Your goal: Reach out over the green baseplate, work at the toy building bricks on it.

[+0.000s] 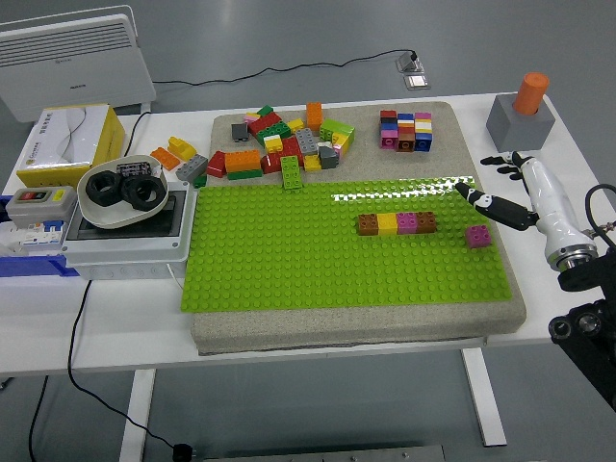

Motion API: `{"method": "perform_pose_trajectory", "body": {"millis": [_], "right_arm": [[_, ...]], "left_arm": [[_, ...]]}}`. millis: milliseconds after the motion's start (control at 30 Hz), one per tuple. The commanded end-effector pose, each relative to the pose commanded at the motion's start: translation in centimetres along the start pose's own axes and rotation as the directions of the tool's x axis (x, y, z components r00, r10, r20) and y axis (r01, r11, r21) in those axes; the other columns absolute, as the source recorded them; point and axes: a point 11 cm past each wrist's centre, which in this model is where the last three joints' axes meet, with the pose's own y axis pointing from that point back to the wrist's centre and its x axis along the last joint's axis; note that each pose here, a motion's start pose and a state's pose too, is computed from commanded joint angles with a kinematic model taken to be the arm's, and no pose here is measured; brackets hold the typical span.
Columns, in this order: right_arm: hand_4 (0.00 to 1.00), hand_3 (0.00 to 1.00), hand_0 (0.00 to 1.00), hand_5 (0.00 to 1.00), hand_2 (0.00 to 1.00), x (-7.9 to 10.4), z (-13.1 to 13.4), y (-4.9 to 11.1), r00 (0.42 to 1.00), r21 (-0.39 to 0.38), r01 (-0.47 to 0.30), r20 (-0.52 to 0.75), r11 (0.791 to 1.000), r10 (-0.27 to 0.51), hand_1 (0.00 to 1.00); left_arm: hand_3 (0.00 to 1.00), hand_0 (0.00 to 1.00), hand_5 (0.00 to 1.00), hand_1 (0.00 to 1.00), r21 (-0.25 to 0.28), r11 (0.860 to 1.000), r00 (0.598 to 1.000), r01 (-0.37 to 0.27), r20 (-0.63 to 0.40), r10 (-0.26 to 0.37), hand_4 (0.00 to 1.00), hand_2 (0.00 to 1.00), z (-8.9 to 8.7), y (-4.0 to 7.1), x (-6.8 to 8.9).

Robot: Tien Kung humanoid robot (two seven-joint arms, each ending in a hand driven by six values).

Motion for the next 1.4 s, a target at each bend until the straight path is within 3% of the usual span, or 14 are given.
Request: {"method": "perform_pose_trajectory", "body": {"millis": [433,833,1167,1267,1400], "right_arm": [[0.861,0.645,0.702,0.558,0.731,-0.8,-0.6,0.1,1.0,0.011,0.012,0.014,1.0,-0.012,0.712],[0.834,0.646,0.7,0.524,0.728,-3.0,-1.2,0.5,0.998,0.013,0.048,0.029,0.999,-0.049,0.711],[0.804,0.652,0.699,0.466,0.726,-3.0,-3.5,0.6,0.98,0.069,0.116,-0.169,0.991,-0.103,0.709],[0.804,0.652,0.699,0.466,0.726,-2.3,-3.5,0.7,0.96,0.06,0.14,-0.254,0.988,-0.121,0.709],[0.804,0.656,0.698,0.445,0.725,-1.1,-2.5,1.1,0.924,0.014,0.156,-0.355,0.988,-0.141,0.706]], "left_arm": [[0.633,0.692,0.714,0.521,0.007,1.0,1.0,-0.012,0.014,0.012,0.663,0.576,-0.5,0.0,0.4],[0.62,0.683,0.706,0.502,0.009,0.995,0.995,-0.1,0.002,0.1,0.664,0.552,-1.1,0.0,2.7],[0.616,0.68,0.707,0.5,-0.019,0.99,0.99,-0.142,0.011,0.142,0.662,0.541,-0.3,0.1,2.8],[0.616,0.68,0.707,0.5,-0.043,0.984,0.984,-0.175,-0.022,0.174,0.662,0.541,0.3,0.3,2.9],[0.61,0.677,0.699,0.515,-0.046,0.984,0.984,-0.173,-0.047,0.17,0.654,0.557,0.3,0.2,2.4]]}}
